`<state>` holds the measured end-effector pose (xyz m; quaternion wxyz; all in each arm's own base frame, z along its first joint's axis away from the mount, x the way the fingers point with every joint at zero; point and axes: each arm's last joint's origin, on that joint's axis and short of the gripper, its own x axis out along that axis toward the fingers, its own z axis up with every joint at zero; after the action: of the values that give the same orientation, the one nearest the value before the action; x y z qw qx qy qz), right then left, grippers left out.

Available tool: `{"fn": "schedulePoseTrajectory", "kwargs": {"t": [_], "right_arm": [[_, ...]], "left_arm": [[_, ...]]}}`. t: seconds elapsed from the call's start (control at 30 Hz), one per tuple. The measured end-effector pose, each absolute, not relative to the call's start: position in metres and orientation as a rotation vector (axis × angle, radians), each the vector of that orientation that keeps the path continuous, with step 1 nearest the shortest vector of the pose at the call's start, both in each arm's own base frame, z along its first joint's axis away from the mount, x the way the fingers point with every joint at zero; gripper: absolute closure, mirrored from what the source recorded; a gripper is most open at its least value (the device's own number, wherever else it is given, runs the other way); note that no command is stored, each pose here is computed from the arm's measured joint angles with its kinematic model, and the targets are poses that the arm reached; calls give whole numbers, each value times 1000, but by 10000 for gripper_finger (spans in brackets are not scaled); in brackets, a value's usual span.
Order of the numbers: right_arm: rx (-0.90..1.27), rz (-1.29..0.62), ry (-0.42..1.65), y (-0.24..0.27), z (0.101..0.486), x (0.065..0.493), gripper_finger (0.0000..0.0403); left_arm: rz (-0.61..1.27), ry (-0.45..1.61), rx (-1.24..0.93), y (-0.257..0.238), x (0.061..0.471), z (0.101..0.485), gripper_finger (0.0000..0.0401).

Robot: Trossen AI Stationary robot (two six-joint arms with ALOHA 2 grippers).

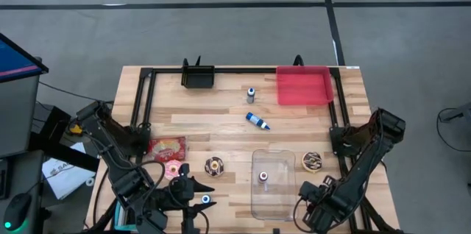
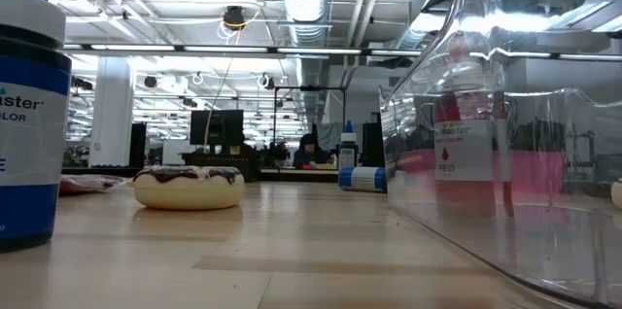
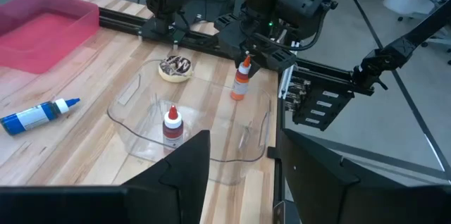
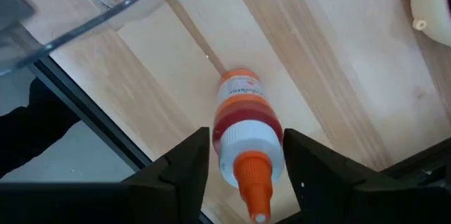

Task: Pick & Place Food Item
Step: Put the orange food coloring bottle into the transparent bin

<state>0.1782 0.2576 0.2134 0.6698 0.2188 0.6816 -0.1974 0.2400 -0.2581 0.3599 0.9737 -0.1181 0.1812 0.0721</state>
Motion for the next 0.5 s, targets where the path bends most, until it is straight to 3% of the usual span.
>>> {"fn": "schedulePoseTrajectory", "kwargs": {"t": [0.3,0.5], "right_arm": [[495,-445,1541,259,214,176,293],[484,-446,1545,258,216,176,297]], "left_arm": [[146,366,-239,-258,240,360,233],[148,364,-238,-258,240,360,233]]}}
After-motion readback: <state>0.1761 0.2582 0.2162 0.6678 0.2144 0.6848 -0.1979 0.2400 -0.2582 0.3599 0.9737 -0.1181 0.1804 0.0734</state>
